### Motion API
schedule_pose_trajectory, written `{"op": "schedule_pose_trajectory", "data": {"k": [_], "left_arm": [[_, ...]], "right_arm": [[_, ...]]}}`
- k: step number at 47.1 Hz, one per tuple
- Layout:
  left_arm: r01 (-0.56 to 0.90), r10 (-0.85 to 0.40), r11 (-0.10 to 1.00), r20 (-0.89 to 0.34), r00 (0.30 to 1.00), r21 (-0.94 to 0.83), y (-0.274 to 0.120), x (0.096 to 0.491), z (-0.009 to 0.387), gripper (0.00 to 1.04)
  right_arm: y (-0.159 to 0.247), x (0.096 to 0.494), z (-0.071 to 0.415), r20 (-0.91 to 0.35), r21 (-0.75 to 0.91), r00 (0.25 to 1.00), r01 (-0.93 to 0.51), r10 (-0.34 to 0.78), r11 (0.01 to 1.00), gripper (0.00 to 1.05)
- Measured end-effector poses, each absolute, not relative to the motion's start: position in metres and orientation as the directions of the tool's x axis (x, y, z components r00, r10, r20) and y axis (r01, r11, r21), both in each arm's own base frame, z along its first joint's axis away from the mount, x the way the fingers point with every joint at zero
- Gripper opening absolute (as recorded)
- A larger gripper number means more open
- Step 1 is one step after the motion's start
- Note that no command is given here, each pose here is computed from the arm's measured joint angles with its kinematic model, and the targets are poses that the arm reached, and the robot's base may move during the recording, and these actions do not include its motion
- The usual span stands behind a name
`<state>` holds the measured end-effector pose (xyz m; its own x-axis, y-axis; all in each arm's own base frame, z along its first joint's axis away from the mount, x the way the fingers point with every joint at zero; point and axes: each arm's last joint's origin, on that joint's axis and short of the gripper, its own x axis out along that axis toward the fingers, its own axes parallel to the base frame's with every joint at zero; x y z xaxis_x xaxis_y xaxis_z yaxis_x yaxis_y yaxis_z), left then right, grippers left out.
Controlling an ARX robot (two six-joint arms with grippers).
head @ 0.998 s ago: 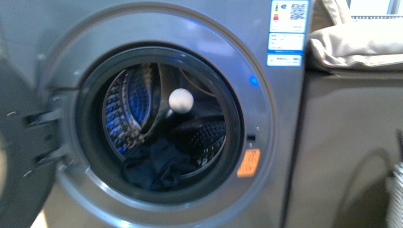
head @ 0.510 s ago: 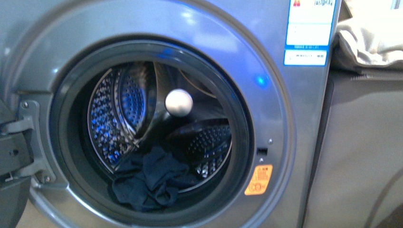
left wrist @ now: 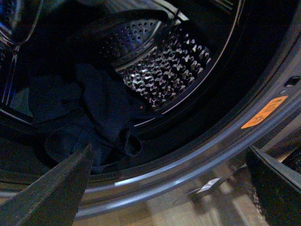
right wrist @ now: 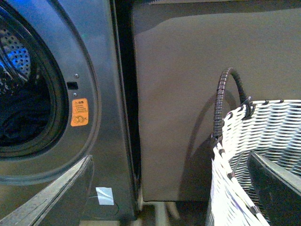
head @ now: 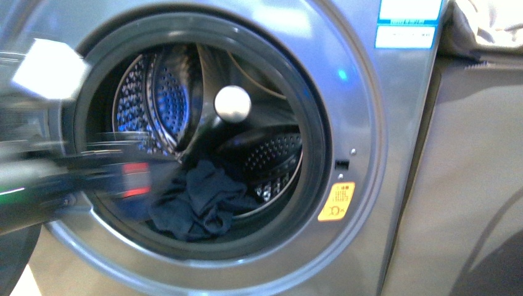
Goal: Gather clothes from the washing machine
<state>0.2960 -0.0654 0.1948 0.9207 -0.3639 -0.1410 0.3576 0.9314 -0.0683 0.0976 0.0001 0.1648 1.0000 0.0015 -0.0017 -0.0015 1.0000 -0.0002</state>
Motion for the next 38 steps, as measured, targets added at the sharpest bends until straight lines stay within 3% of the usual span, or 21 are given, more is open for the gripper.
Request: {"op": "schedule_pose_trajectory", "data": {"k": [11, 38], "left_arm": [[0.373, -0.371, 0.927, -0.232, 0.899, -0.034, -0.085, 0.351, 0.172, 0.98], [0.352, -0.329, 0.936, -0.298, 0.896, 0.026, -0.107, 0.442, 0.156, 0.98]], "right_arm": [[0.000, 0.098, 0.165, -0.002, 0.000, 1.000, -0.002, 0.002, 1.000, 0.97], [0.000, 0.098, 0.165, -0.002, 0.000, 1.000, -0.002, 0.002, 1.000, 0.97]]}}
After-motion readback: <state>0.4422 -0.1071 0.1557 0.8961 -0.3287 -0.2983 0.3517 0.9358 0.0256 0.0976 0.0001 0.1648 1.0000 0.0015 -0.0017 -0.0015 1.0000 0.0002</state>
